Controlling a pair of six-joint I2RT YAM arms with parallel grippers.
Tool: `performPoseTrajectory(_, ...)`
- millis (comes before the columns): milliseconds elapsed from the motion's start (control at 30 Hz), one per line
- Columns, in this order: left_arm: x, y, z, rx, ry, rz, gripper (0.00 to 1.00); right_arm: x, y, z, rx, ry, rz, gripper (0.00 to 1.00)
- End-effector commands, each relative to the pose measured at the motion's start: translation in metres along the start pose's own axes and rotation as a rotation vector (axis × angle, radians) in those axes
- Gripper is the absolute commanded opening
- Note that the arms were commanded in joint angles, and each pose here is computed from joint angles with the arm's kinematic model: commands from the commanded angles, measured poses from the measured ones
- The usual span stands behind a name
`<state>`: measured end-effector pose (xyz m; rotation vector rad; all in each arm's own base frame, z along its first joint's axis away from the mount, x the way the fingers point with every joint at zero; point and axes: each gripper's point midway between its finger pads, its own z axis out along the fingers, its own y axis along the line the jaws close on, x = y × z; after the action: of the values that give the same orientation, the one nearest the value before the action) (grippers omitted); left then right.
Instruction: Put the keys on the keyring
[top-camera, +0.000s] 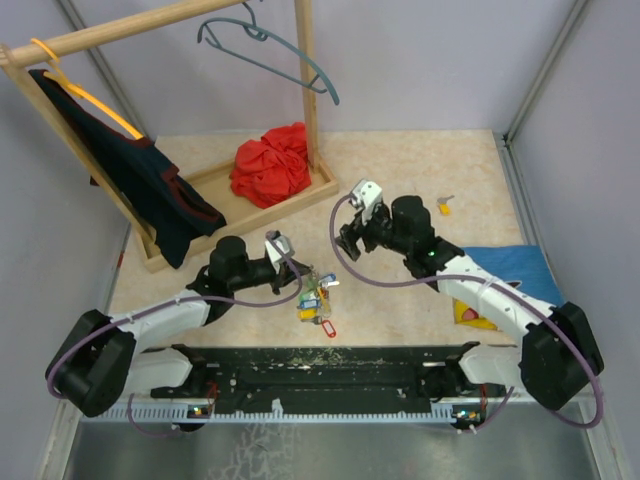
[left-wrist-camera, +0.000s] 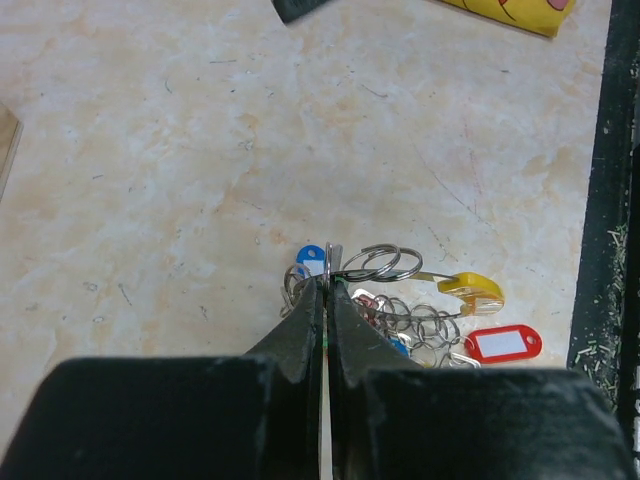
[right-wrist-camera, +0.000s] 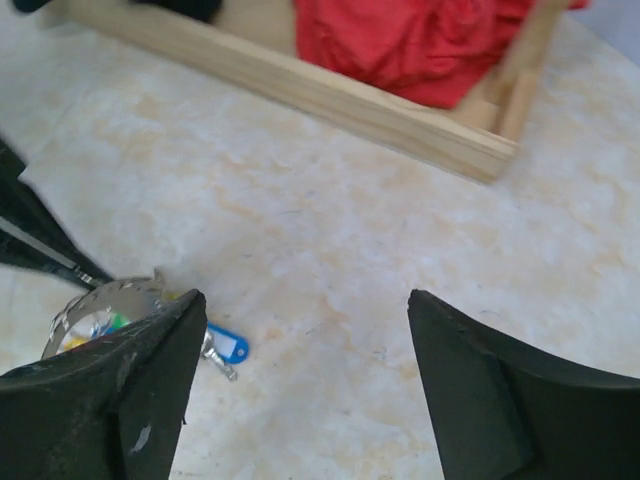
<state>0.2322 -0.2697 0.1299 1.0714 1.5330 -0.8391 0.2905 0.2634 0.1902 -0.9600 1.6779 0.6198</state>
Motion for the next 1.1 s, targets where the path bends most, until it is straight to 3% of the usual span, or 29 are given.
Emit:
performPoseTrajectory(0, -0.018, 0.009, -0.002, -0.052, -0.063, -0.008, 0.01, -0.019, -0.057, -0.020, 0.341, 0.005, 0.139, 0.87)
performPoseTrajectory(100, -0.021, 0.009, -0.001, -0.058, -0.077, -0.038, 0.01, -0.015, -0.073, -0.027, 0.412, 0.029, 0.153, 0.93)
performPoseTrajectory(300, -0.022, 0.019, -0.005, -0.135, -0.081, -0.102, 0.01, 0.009, -0.132, -0.045, 0.598, 0.079, 0.250, 0.92)
performPoseTrajectory(567, -0.025, 0.019, -0.009, -0.158, -0.111, -0.125, 0.01, 0.056, -0.225, -0.075, 0.820, 0.189, 0.381, 0.81)
performPoseTrajectory(833, -0.020, 0.020, -0.007, -0.154, -0.081, -0.131, 0.01, 0.117, -0.291, -0.077, 0.856, 0.317, 0.506, 0.69)
performPoseTrajectory(1067, -0.016, 0.021, -0.008, -0.164, -0.064, -0.118, 0.01, 0.161, -0.314, -0.073, 0.826, 0.414, 0.590, 0.63)
